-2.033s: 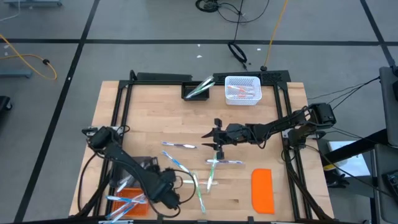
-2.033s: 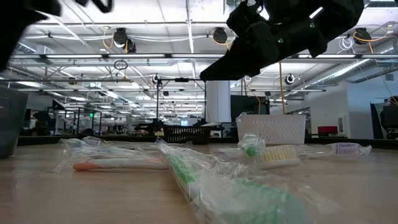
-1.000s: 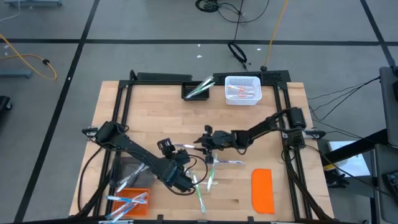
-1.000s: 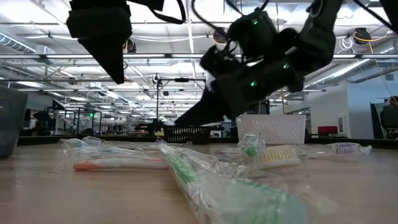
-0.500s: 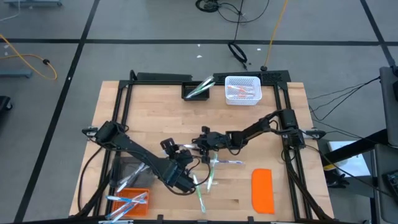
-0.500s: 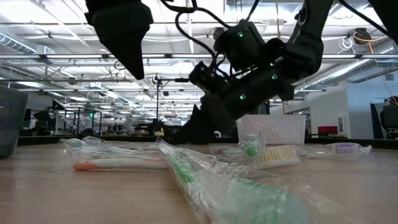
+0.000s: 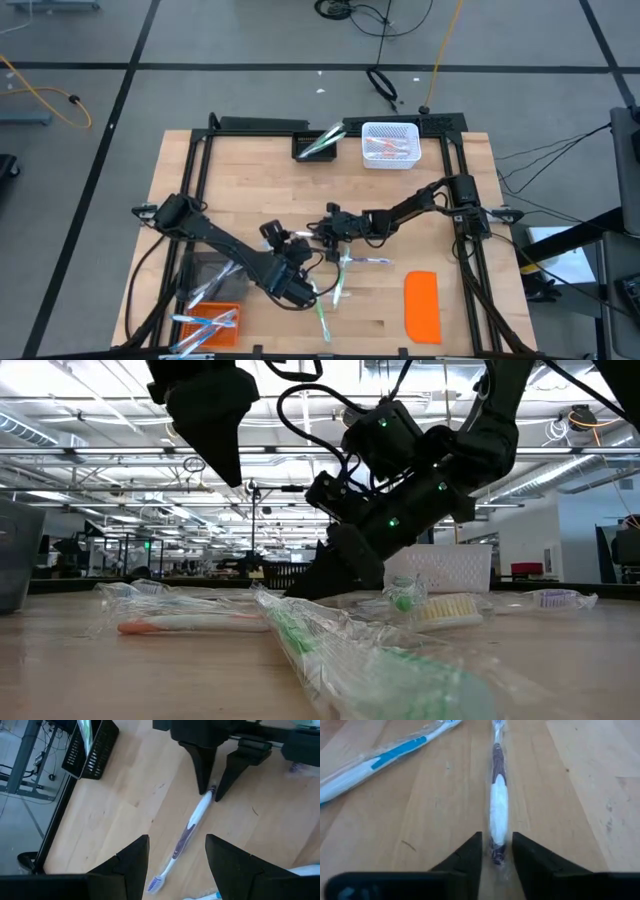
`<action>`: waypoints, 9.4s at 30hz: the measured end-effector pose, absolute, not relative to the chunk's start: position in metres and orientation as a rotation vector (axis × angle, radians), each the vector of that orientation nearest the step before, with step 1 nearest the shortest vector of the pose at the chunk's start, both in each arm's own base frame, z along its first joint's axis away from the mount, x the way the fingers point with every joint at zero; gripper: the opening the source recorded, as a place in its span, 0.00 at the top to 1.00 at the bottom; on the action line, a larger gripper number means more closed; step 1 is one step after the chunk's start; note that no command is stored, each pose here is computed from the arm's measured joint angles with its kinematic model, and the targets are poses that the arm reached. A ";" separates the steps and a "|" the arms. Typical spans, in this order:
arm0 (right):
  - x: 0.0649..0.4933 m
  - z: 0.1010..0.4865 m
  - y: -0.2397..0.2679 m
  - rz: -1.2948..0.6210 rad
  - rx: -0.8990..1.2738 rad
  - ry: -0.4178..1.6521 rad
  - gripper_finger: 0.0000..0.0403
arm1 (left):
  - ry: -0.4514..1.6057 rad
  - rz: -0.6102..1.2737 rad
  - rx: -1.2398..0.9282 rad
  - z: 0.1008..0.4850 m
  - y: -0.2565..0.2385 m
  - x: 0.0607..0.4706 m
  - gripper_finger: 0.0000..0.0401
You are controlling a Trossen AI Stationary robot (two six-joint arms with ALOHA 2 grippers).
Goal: Pick & Place Toothbrushes
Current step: Put the violet toothbrush into the transparent bin
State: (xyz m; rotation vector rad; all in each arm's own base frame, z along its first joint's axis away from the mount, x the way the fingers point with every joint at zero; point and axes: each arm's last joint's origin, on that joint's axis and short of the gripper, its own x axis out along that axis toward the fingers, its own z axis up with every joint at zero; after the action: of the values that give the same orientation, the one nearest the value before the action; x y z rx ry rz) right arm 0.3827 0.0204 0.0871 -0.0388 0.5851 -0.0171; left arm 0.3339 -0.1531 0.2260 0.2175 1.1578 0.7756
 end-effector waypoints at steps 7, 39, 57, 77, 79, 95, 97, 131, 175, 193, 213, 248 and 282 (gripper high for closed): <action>0.382 0.087 0.017 -0.028 -0.055 0.591 0.95 | 1.158 0.790 0.204 0.226 -0.148 0.337 0.51; 0.267 0.240 -0.006 -0.270 -0.165 0.154 0.96 | 0.502 1.075 0.211 0.239 -0.138 0.346 0.51; 0.243 0.239 0.011 -0.113 -0.152 0.011 0.96 | 0.162 1.109 0.193 0.246 -0.144 0.366 0.51; 0.243 0.241 0.015 -0.074 -0.176 -0.016 0.96 | 0.035 1.119 0.046 0.264 -0.154 0.386 0.51; 0.243 0.241 0.015 -0.074 -0.177 -0.017 0.96 | 0.038 1.118 0.050 0.268 -0.154 0.387 0.51; 0.243 0.243 0.016 -0.048 -0.192 -0.029 0.96 | 0.060 1.101 0.088 0.312 -0.160 0.382 0.73; 0.243 0.243 0.016 -0.049 -0.193 -0.028 0.96 | 0.067 1.101 0.101 0.326 -0.160 0.384 0.76; 0.213 0.291 0.018 -0.024 -0.273 -0.340 0.96 | 0.163 0.583 0.281 0.412 -0.147 0.386 0.80; 0.214 0.287 0.030 0.019 -0.271 -0.311 0.97 | 0.113 0.339 0.222 0.415 -0.100 0.410 0.52; 0.216 0.279 0.029 0.029 -0.281 -0.228 0.88 | 0.147 0.287 0.252 0.411 -0.102 0.410 0.98; 0.218 0.265 0.024 -0.108 -0.296 -0.055 0.56 | 0.571 0.522 0.025 0.389 -0.124 0.332 0.99; 0.218 0.263 0.024 -0.101 -0.290 -0.036 0.58 | 1.815 0.776 -0.623 0.263 -0.150 0.243 0.99; 0.218 0.261 0.024 -0.098 -0.293 -0.021 0.58 | 2.170 0.601 -0.670 0.213 -0.145 0.222 0.85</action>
State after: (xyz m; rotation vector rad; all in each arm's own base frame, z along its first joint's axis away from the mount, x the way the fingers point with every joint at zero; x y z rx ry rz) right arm 0.2181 0.0241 0.2614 -0.2927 -0.0208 -0.0984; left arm 0.2217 -0.1454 0.2132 -0.6696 2.1702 0.6015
